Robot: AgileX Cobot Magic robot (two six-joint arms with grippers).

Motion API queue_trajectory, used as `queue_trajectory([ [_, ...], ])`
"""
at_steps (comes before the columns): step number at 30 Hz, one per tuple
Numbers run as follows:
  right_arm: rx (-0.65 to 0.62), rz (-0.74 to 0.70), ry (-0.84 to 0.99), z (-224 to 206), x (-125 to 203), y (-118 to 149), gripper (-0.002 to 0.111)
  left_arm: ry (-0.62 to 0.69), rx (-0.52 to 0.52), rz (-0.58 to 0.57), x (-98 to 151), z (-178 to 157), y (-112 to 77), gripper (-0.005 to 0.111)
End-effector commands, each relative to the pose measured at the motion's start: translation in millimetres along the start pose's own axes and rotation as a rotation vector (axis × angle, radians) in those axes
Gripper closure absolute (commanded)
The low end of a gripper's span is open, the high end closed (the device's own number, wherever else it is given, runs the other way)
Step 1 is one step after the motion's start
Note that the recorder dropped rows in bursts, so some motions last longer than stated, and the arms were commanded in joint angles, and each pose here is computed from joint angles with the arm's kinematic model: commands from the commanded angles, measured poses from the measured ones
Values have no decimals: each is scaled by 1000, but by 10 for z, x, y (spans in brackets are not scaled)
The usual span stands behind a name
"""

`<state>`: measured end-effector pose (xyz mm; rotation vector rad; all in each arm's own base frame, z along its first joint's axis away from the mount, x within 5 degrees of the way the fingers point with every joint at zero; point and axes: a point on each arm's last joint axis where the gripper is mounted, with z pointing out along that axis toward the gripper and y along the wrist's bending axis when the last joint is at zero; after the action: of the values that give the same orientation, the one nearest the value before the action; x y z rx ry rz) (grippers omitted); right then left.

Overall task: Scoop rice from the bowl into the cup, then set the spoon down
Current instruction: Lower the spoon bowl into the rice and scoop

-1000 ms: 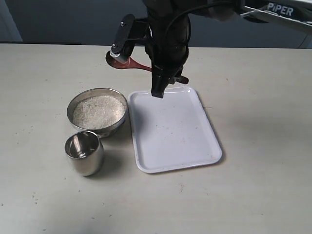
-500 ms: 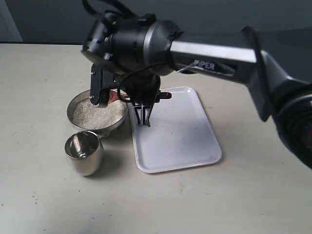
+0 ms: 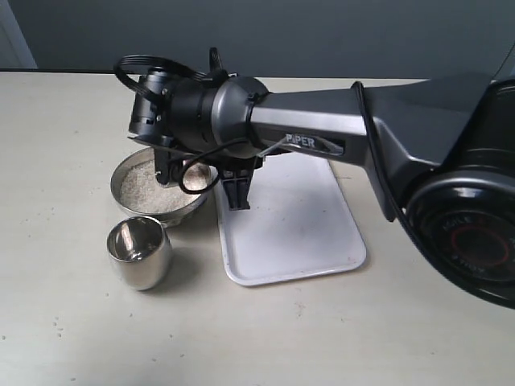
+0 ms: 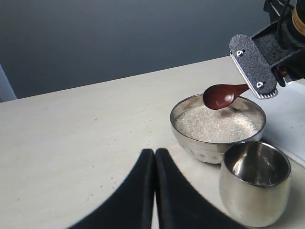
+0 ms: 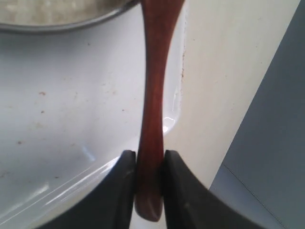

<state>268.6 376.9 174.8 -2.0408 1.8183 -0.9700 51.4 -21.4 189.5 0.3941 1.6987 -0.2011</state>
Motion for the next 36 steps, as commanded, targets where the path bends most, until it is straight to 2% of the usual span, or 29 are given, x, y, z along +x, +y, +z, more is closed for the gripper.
queue_trajectory([
  [1, 16, -3, -10, -60, -33, 17, 109, -21, -3, -5, -23, -6, 3, 106],
  [14, 97, -34, -168, -73, -198, -31, 109, -21, -3, -5, -23, -6, 3, 106],
  [30, 106, -133, -116, 70, -187, 122, 109, -21, -3, -5, -23, -6, 3, 106],
  [36, 140, -111, -109, 62, -185, 94, 109, -21, -3, -5, -23, -6, 3, 106],
])
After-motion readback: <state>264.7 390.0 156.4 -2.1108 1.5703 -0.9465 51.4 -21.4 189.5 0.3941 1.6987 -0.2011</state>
